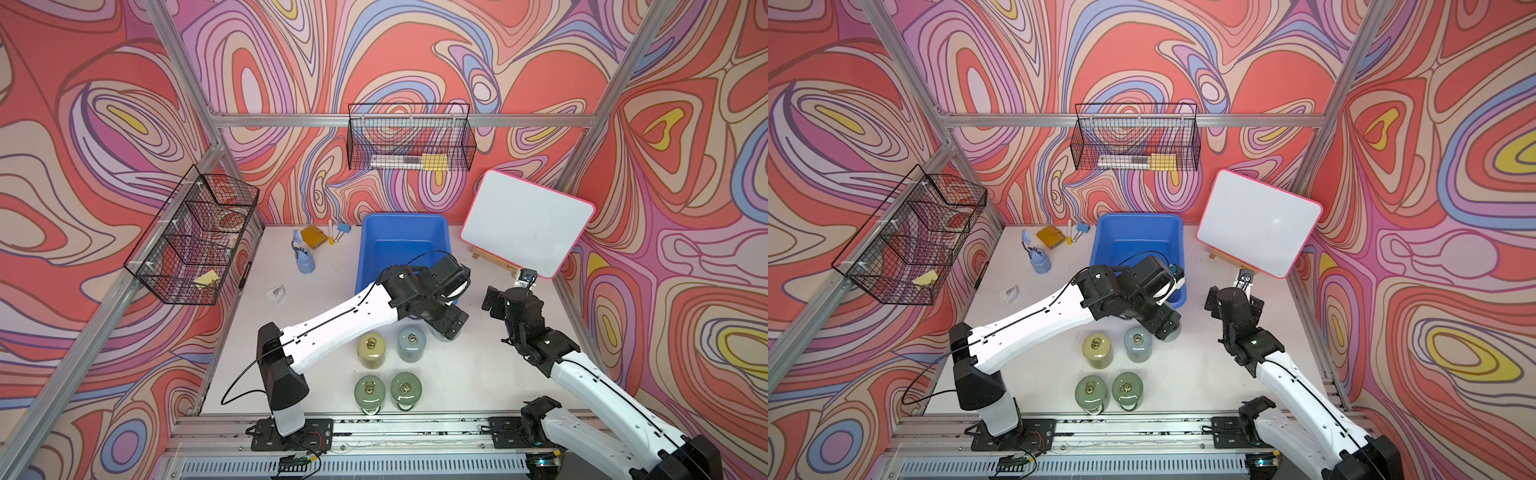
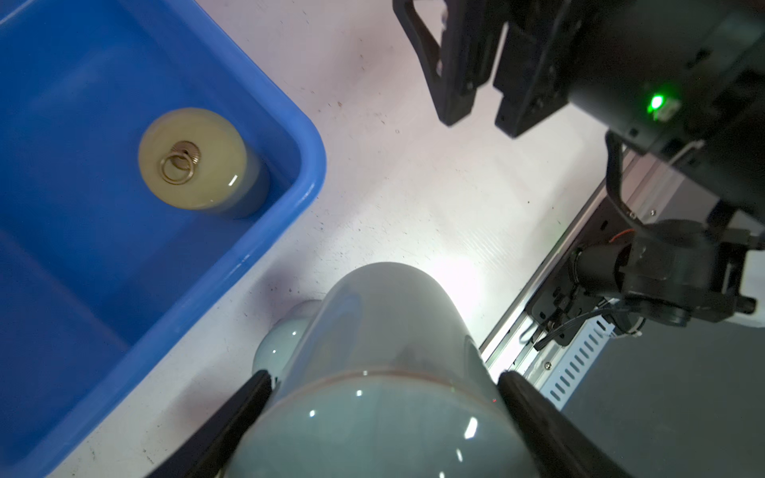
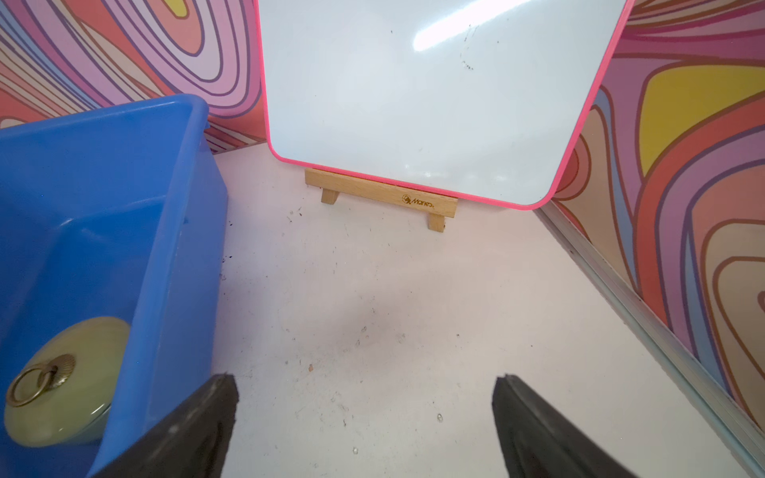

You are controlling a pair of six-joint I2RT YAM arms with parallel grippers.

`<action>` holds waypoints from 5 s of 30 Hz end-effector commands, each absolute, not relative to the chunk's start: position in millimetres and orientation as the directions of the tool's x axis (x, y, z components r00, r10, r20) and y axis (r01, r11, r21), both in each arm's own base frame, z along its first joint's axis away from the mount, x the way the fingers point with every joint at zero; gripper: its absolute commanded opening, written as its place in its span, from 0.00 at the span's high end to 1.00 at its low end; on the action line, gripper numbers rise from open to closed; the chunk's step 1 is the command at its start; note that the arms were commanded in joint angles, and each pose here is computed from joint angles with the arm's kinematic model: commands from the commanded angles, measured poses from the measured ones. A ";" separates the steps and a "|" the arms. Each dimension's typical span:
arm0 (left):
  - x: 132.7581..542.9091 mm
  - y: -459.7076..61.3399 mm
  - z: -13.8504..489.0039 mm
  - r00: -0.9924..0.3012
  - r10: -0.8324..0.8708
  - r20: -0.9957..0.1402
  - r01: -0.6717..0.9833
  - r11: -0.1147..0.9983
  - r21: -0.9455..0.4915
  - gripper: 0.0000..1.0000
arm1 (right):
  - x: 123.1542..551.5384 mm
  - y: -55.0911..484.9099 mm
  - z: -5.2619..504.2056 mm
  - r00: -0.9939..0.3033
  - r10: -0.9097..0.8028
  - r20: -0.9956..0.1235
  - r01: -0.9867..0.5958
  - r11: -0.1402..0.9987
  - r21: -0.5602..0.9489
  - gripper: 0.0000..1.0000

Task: Take the tea canister out of the basket
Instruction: Place the tea canister at the center of the board, then pick up the tea canister from the basket.

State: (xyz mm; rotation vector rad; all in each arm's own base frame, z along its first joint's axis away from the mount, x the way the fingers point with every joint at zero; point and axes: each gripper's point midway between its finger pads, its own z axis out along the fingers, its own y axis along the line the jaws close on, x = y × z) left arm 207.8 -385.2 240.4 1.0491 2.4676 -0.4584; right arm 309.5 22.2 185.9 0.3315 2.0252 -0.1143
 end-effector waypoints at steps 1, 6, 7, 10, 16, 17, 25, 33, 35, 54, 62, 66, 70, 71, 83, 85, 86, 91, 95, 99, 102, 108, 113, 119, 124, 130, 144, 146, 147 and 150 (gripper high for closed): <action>198.5 -393.8 256.1 -0.575 0.592 -0.564 0.768 0.627 -0.125 0.90 | 317.3 21.1 182.3 -0.454 0.217 -0.864 0.272 0.957 0.097 0.02; 174.0 -405.3 234.4 -0.556 0.635 -0.537 0.799 0.586 -0.135 0.90 | 331.1 8.0 169.5 -0.506 0.308 -0.806 0.281 0.942 0.183 0.02; 170.0 -407.0 230.1 -0.551 0.645 -0.529 0.804 0.580 -0.131 0.90 | 333.6 3.4 168.4 -0.510 0.331 -0.794 0.286 0.936 0.207 0.02; 160.7 -413.4 217.5 -0.539 0.672 -0.507 0.816 0.567 -0.116 0.91 | 339.1 -11.4 163.9 -0.512 0.408 -0.755 0.303 0.909 0.286 0.02; 142.1 -428.9 193.5 -0.508 0.722 -0.470 0.840 0.537 -0.084 0.93 | 345.2 -20.6 153.4 -0.522 0.483 -0.703 0.301 0.876 0.378 0.02; 140.3 -431.0 189.2 -0.506 0.727 -0.465 0.841 0.535 -0.078 0.93 | 345.7 -20.1 151.7 -0.525 0.485 -0.700 0.299 0.875 0.381 0.02; 130.2 -442.6 156.0 -0.487 0.763 -0.426 0.852 0.522 -0.039 0.93 | 342.1 -14.9 155.3 -0.522 0.487 -0.700 0.273 0.873 0.404 0.02; 125.5 -446.3 130.0 -0.483 0.785 -0.389 0.854 0.519 -0.014 0.94 | 337.2 -17.7 163.0 -0.502 0.485 -0.716 0.276 0.875 0.399 0.02; 124.7 -446.4 124.3 -0.483 0.788 -0.380 0.854 0.521 -0.005 0.93 | 336.5 -18.5 163.7 -0.499 0.485 -0.718 0.279 0.875 0.396 0.02; 115.6 -427.8 86.5 -0.494 0.817 -0.297 0.840 0.537 0.082 0.90 | 331.3 -24.2 169.5 -0.474 0.487 -0.733 0.299 0.873 0.386 0.02; 108.9 -425.5 79.9 -0.504 0.820 -0.272 0.838 0.541 0.079 0.76 | 331.0 -25.7 168.9 -0.472 0.490 -0.732 0.304 0.871 0.387 0.02; 107.8 -422.6 76.4 -0.512 0.818 -0.262 0.834 0.547 0.080 0.62 | 330.4 -25.9 168.7 -0.472 0.491 -0.732 0.304 0.870 0.388 0.02; 105.9 -421.4 73.5 -0.515 0.819 -0.252 0.834 0.547 0.074 0.47 | 330.7 -25.5 169.5 -0.470 0.492 -0.733 0.301 0.870 0.391 0.02; 105.8 -421.7 73.1 -0.516 0.819 -0.252 0.833 0.548 0.073 0.42 | 330.6 -25.8 169.6 -0.469 0.492 -0.733 0.302 0.870 0.391 0.02; 110.4 -420.1 79.3 -0.534 0.804 -0.263 0.816 0.571 0.090 0.01 | 329.5 -26.0 170.1 -0.468 0.495 -0.732 0.301 0.868 0.395 0.02; 111.2 -420.4 82.6 -0.533 0.804 -0.264 0.815 0.572 0.097 0.01 | 329.4 -25.6 170.7 -0.468 0.494 -0.733 0.298 0.869 0.395 0.02; 112.6 -420.2 84.8 -0.533 0.804 -0.265 0.813 0.573 0.103 0.01 | 329.4 -26.0 170.4 -0.468 0.494 -0.733 0.299 0.869 0.394 0.02; 119.3 -421.8 103.7 -0.520 0.801 -0.296 0.808 0.574 0.133 0.01 | 329.5 -25.5 170.6 -0.468 0.494 -0.733 0.296 0.869 0.397 0.02; 127.7 -425.1 130.8 -0.507 0.786 -0.353 0.804 0.579 0.136 0.01 | 330.0 -23.9 170.1 -0.474 0.489 -0.733 0.286 0.872 0.397 0.02; 141.8 -420.8 160.4 -0.499 0.765 -0.406 0.788 0.596 0.153 0.01 | 330.0 -22.7 171.1 -0.474 0.488 -0.733 0.280 0.873 0.400 0.02; 156.5 -415.3 182.5 -0.508 0.735 -0.450 0.767 0.623 0.153 0.01 | 329.5 -22.0 172.2 -0.473 0.483 -0.737 0.272 0.875 0.400 0.02; 195.7 -398.0 222.6 -0.534 0.657 -0.532 0.718 0.684 0.124 0.01 | 330.0 -18.0 174.9 -0.478 0.470 -0.742 0.244 0.882 0.402 0.02; 238.5 -373.0 248.3 -0.568 0.596 -0.568 0.645 0.751 0.143 0.01 | 331.5 -10.5 176.2 -0.489 0.451 -0.746 0.195 0.891 0.411 0.02; 285.2 -353.6 252.5 -0.612 0.552 -0.567 0.575 0.802 0.160 0.01 | 334.7 1.8 179.1 -0.498 0.437 -0.749 0.121 0.890 0.439 0.02; 316.9 -345.5 241.6 -0.649 0.530 -0.546 0.538 0.827 0.164 0.01 | 336.3 9.2 178.7 -0.509 0.433 -0.744 0.083 0.885 0.458 0.02; 350.6 -339.5 219.9 -0.706 0.489 -0.513 0.481 0.862 0.159 0.01 | 336.4 14.6 179.9 -0.514 0.431 -0.742 0.054 0.879 0.474 0.02; 389.9 -349.2 171.2 -0.791 0.402 -0.461 0.414 0.907 0.080 0.02 | 336.5 14.7 178.0 -0.517 0.433 -0.738 0.057 0.878 0.476 0.02; 391.1 -352.8 165.3 -0.796 0.405 -0.450 0.419 0.905 0.074 0.03 | 336.3 14.5 177.1 -0.518 0.433 -0.737 0.059 0.878 0.475 0.02; 391.9 -354.6 162.5 -0.798 0.407 -0.444 0.421 0.904 0.071 0.03 | 336.7 14.0 178.2 -0.515 0.434 -0.739 0.058 0.878 0.474 0.02; 393.6 -359.1 153.9 -0.804 0.411 -0.431 0.426 0.902 0.065 0.05 | 336.4 14.5 178.5 -0.516 0.434 -0.739 0.057 0.878 0.475 0.02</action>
